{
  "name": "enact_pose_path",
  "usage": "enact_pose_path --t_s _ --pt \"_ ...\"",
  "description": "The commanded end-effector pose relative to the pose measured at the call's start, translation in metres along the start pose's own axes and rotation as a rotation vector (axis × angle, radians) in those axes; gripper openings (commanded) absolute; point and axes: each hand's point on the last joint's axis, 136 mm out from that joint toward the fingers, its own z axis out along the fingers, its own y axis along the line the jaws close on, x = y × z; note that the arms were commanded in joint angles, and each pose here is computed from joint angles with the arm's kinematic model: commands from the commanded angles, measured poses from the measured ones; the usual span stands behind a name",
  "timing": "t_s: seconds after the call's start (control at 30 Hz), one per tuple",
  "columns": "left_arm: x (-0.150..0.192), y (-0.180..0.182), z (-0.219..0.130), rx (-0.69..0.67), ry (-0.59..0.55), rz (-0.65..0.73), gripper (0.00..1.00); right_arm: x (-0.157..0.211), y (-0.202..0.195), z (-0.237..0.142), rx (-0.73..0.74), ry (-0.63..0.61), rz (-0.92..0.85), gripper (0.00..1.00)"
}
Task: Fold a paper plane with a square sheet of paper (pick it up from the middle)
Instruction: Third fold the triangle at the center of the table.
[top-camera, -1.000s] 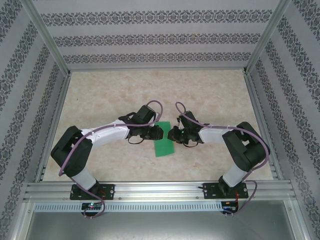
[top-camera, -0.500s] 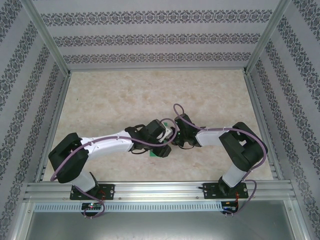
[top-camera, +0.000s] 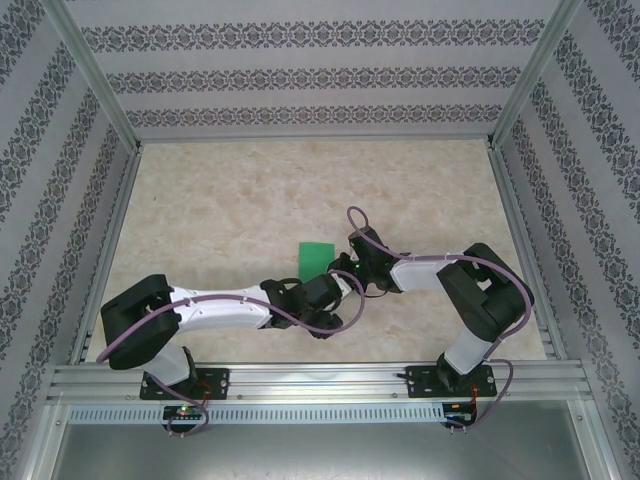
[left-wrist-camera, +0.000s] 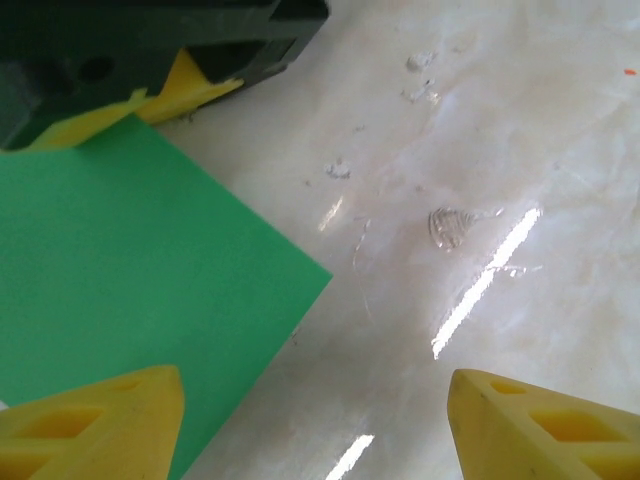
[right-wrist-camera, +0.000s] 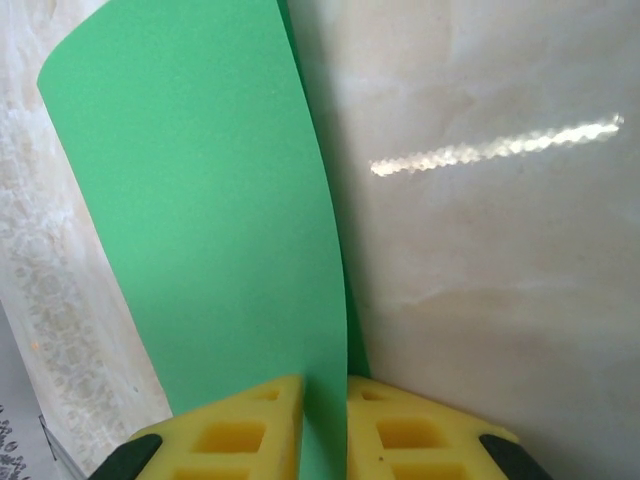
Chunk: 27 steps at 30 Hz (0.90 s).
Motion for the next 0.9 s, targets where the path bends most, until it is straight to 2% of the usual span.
enact_pose_path --t_s 0.0,0.1,0.2,0.37,0.57,0.8,0.87 --pt "-0.011 0.001 0.007 -0.088 -0.054 0.057 0.71 -0.001 0.002 0.004 0.009 -0.001 0.002 0.18" --pt "-0.013 0.005 0.011 -0.136 -0.059 0.055 0.7 -0.001 0.001 0.004 0.015 -0.001 0.005 0.18" --pt "-0.012 0.012 0.011 -0.179 -0.069 0.043 0.61 -0.002 0.001 0.003 0.015 -0.002 0.006 0.19" --pt "-0.017 0.022 0.006 -0.236 -0.098 0.023 0.27 -0.002 0.002 0.003 0.012 0.002 0.002 0.2" --pt "-0.023 0.029 -0.004 -0.27 -0.136 0.006 0.0 -0.003 0.005 -0.001 0.009 -0.001 -0.007 0.22" --pt "-0.028 0.031 -0.014 -0.225 -0.16 -0.019 0.0 -0.006 0.011 -0.009 0.002 -0.013 -0.032 0.26" --pt "-0.028 0.034 -0.016 -0.202 -0.162 -0.036 0.0 -0.007 0.013 -0.014 -0.001 -0.015 -0.045 0.3"
